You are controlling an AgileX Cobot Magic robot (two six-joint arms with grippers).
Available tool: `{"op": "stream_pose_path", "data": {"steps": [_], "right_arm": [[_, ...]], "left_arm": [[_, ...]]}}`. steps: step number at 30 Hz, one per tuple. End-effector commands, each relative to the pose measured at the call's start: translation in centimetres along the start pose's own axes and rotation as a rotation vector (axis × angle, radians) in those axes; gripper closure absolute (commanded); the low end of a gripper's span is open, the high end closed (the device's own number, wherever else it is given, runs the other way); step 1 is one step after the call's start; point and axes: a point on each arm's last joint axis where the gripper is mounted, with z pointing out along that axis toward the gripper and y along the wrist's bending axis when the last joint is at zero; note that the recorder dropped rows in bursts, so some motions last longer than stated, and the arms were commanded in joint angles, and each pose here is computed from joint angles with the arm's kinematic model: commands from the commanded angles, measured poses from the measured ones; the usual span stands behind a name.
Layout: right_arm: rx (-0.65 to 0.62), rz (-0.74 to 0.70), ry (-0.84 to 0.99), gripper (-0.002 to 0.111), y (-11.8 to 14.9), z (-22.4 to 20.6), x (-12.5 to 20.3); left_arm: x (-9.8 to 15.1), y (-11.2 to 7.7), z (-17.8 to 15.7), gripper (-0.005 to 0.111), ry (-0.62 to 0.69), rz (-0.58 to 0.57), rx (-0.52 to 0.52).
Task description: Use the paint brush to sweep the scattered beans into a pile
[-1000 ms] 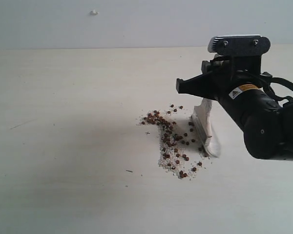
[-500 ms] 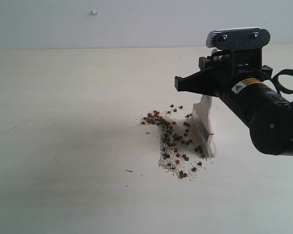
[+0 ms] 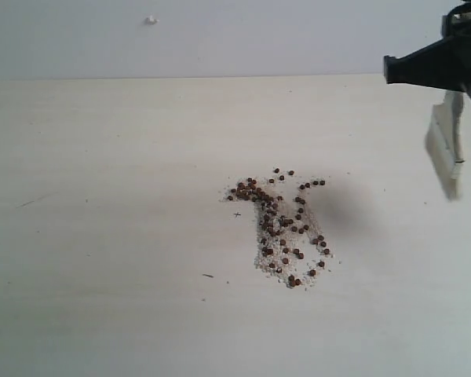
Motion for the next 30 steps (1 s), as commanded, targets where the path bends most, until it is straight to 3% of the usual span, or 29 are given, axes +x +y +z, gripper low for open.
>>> {"op": "stream_pose_path", "data": {"steps": [1, 4, 6, 11, 15, 30], "right_arm": [[0.130, -0.024, 0.028, 0.108, -3.3, 1.1, 0.7], [0.197, -0.061, 0.045, 0.108, -5.3, 2.0, 1.6], [0.172, -0.039, 0.108, 0.108, -5.6, 3.0, 3.0], [-0.020, 0.057, 0.159, 0.108, -2.5, 5.6, 7.4], [-0.135, 0.209, 0.101, 0.108, -0.8, 6.5, 8.8], [-0.600, 0.317, 0.097, 0.108, 4.6, 10.2, 7.9]], "left_arm": [[0.1, 0.0, 0.0, 0.107, 0.003, -0.005, 0.000], [0.1, 0.0, 0.0, 0.107, 0.003, -0.005, 0.000], [0.1, 0.0, 0.0, 0.107, 0.003, -0.005, 0.000], [0.1, 0.0, 0.0, 0.107, 0.003, -0.005, 0.000], [0.1, 0.0, 0.0, 0.107, 0.003, -0.005, 0.000], [0.1, 0.0, 0.0, 0.107, 0.003, -0.005, 0.000]]}}
